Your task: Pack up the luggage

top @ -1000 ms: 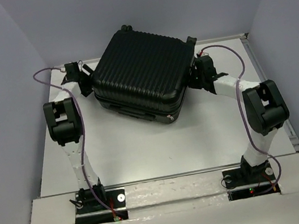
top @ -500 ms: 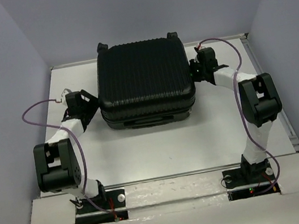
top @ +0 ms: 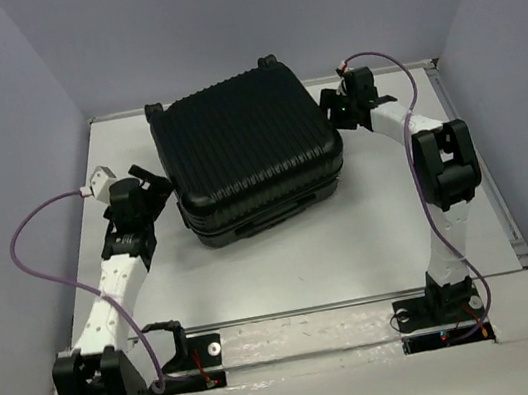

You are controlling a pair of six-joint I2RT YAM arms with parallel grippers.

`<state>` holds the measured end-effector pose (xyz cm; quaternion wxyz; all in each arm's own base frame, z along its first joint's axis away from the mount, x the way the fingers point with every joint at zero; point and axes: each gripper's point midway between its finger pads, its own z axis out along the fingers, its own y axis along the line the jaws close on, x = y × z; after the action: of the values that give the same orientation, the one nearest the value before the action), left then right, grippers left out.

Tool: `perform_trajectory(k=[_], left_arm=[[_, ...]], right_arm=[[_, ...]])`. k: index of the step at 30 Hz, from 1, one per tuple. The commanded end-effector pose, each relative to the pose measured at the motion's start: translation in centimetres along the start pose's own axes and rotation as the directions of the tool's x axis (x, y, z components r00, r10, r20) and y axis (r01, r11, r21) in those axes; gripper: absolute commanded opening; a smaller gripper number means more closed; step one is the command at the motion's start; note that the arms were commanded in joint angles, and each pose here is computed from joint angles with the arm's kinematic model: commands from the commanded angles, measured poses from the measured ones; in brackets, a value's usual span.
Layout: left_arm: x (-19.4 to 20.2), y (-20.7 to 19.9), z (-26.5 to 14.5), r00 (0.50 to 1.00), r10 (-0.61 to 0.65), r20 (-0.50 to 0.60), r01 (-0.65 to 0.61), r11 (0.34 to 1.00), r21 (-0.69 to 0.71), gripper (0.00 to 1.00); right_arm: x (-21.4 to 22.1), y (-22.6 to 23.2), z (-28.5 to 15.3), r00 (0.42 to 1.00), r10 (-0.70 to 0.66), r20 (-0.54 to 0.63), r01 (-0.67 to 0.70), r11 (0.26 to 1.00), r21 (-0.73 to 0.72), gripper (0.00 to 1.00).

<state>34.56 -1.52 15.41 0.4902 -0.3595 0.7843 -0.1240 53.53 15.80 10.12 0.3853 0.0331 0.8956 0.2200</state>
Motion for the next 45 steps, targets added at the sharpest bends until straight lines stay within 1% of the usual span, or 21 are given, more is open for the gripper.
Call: perform_trajectory(k=[1,2,4,7,11,14,15,16,18,19,21,22,23,25,27,28,29,30,32,34,45], left_arm=[[-8.7,-6.5,-6.6,0.96,-0.098,0.261,0.047,0.979,0.197,0.99],[-10.9,-7.0,-8.5,0.938,-0.124,0.323,0.053,0.974,0.219,0.99],[-12.9,-7.9,-10.7,0.921,-0.137,0.364,0.046,0.967,0.249,0.99],[-13.6,-8.7,-12.4,0.919,-0.141,0.369,0.029,0.956,0.294,0.99],[-10.5,-9.8,-12.9,0.957,-0.075,0.281,-0.044,0.918,0.394,0.97],[-7.8,-9.9,-14.1,0.969,0.012,0.247,-0.127,0.883,0.452,0.9],[-7.5,-9.4,-14.1,0.967,0.026,0.252,-0.14,0.885,0.445,0.88],[-6.7,-8.2,-13.9,0.968,0.06,0.244,-0.158,0.901,0.404,0.85],[-7.0,-5.8,-14.0,0.958,0.06,0.28,-0.152,0.935,0.321,0.84],[-5.9,-4.2,-13.3,0.963,0.083,0.256,-0.154,0.95,0.271,0.84],[-4.7,-3.0,-13.2,0.969,0.091,0.229,-0.15,0.956,0.253,0.85],[-4.0,-2.8,-12.9,0.973,0.099,0.208,-0.153,0.953,0.26,0.86],[-2.7,-2.4,-12.3,0.979,0.11,0.171,-0.153,0.953,0.263,0.87],[-0.8,-3.1,-12.3,0.986,0.132,0.105,-0.16,0.93,0.332,0.9],[-0.7,-3.8,-12.6,0.986,0.135,0.1,-0.163,0.914,0.372,0.94],[-0.5,-4.1,-12.8,0.986,0.141,0.093,-0.166,0.906,0.39,0.96],[-0.2,-4.6,-13.3,0.985,0.153,0.079,-0.172,0.889,0.425,0.97],[-0.1,-4.8,-13.3,0.984,0.159,0.074,-0.175,0.884,0.434,0.99],[0.3,-5.0,-13.3,0.983,0.177,0.059,-0.184,0.876,0.446,0.99],[1.3,-5.0,-12.7,0.98,0.199,0.022,-0.187,0.87,0.456,0.99],[2.4,-5.7,-12.4,0.969,0.245,-0.018,-0.204,0.846,0.493,0.99]], right_arm=[[-3.2,11.1,-4.5,1.0,0.013,0.019,-0.007,0.953,-0.304,0.78],[-3.7,11.4,-5.2,0.999,0.022,0.031,-0.012,0.953,-0.303,0.79],[-5.0,10.7,-6.3,0.997,0.043,0.058,-0.024,0.955,-0.295,0.82],[-5.7,10.6,-7.6,0.995,0.047,0.083,-0.02,0.956,-0.294,0.85],[-7.4,10.0,-10.3,0.987,0.042,0.153,0.001,0.963,-0.269,0.85],[-8.4,9.4,-12.9,0.974,0.008,0.225,0.044,0.974,-0.223,0.82],[-7.6,8.9,-13.1,0.976,0.002,0.22,0.045,0.977,-0.206,0.81],[-8.1,9.2,-14.9,0.966,-0.022,0.259,0.076,0.977,-0.201,0.77],[-7.4,8.9,-16.4,0.958,-0.032,0.284,0.087,0.979,-0.184,0.68],[-6.3,8.9,-18.0,0.95,-0.04,0.31,0.104,0.976,-0.194,0.52],[-4.5,9.5,-19.9,0.94,-0.048,0.337,0.138,0.959,-0.248,0.38],[-1.6,8.8,-19.5,0.941,-0.05,0.334,0.148,0.95,-0.276,0.28],[-0.9,10.0,-22.2,0.918,-0.065,0.391,0.205,0.922,-0.327,0.24],[4.4,10.6,-23.6,0.919,-0.067,0.388,0.254,0.854,-0.454,0.16],[7.5,10.3,-23.8,0.921,-0.071,0.383,0.267,0.832,-0.487,0.16],[8.3,10.5,-23.9,0.911,-0.069,0.407,0.285,0.818,-0.5,0.22],[11.1,9.7,-23.3,0.927,-0.068,0.369,0.264,0.816,-0.514,0.27],[11.4,9.4,-23.1,0.919,-0.073,0.388,0.279,0.815,-0.508,0.38],[12.9,8.7,-22.1,0.93,-0.073,0.36,0.257,0.83,-0.496,0.45],[14.1,9.3,-20.9,0.939,-0.12,0.322,0.277,0.818,-0.504,0.49],[12.0,8.6,-16.5,0.914,-0.219,0.341,0.348,0.856,-0.383,0.51]])
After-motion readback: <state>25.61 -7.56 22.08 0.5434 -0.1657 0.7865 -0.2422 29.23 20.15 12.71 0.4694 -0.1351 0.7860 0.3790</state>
